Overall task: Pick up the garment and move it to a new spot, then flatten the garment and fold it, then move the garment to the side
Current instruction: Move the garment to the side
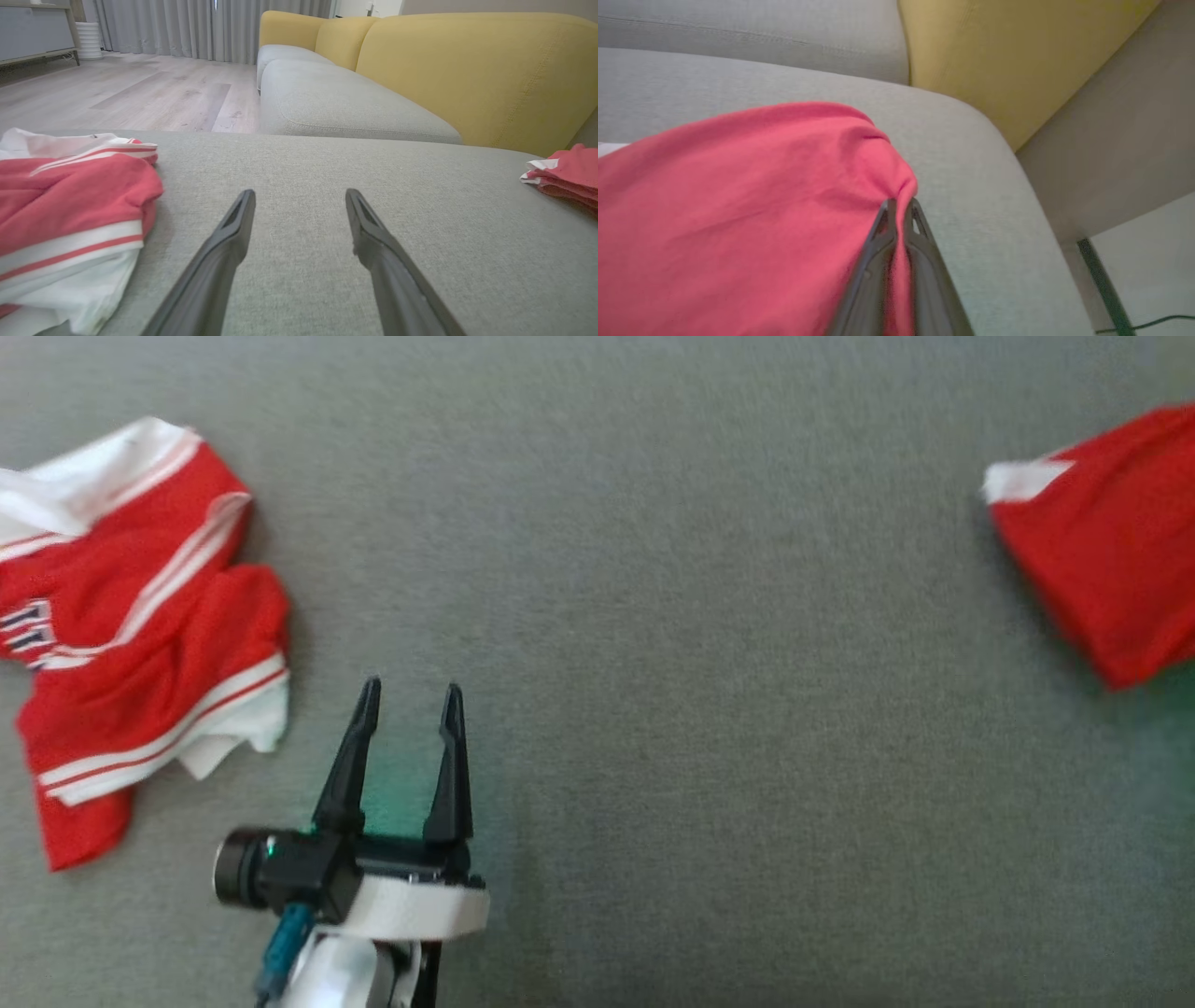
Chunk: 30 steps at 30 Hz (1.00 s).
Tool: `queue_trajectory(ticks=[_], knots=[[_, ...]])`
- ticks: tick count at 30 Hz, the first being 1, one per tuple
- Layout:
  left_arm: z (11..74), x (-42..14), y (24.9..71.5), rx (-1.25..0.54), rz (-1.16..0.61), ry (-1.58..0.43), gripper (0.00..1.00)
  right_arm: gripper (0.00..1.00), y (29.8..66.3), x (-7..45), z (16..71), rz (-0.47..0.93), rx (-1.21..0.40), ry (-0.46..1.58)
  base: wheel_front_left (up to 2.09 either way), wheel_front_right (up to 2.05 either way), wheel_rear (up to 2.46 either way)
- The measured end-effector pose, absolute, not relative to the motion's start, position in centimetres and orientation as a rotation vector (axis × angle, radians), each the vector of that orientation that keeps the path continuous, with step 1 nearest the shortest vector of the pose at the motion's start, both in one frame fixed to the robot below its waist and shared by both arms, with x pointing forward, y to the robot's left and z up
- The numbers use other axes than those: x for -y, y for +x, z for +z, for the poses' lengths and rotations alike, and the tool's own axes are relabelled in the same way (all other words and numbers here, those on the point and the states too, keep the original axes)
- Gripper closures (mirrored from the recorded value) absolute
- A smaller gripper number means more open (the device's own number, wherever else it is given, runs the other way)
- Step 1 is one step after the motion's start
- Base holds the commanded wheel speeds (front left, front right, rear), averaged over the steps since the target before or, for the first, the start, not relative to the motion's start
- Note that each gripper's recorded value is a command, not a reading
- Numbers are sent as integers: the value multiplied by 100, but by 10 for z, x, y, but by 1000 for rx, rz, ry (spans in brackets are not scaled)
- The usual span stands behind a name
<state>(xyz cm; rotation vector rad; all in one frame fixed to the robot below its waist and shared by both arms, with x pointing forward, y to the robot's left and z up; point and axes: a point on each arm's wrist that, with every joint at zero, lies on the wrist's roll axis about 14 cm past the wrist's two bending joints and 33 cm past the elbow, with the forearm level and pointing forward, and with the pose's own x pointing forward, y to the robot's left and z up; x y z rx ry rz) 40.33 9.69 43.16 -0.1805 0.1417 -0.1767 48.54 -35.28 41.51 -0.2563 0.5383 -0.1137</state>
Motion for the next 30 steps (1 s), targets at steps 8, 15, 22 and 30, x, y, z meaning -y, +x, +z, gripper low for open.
queue_trajectory(ticks=[8,15,22,30], knots=[[416,-81,425,-164,-234,-199,0,100,487,401,429,-263,-547,-361,0,0,0],[422,-83,423,-151,-232,-193,0,0,483,395,437,-304,-517,-405,0,0,0],[443,-88,414,-105,-218,-188,0,0,472,356,437,-258,-476,-399,0,0,0],[459,-105,374,-84,-153,-179,0,0,424,270,396,-82,-492,-179,0,0,0]])
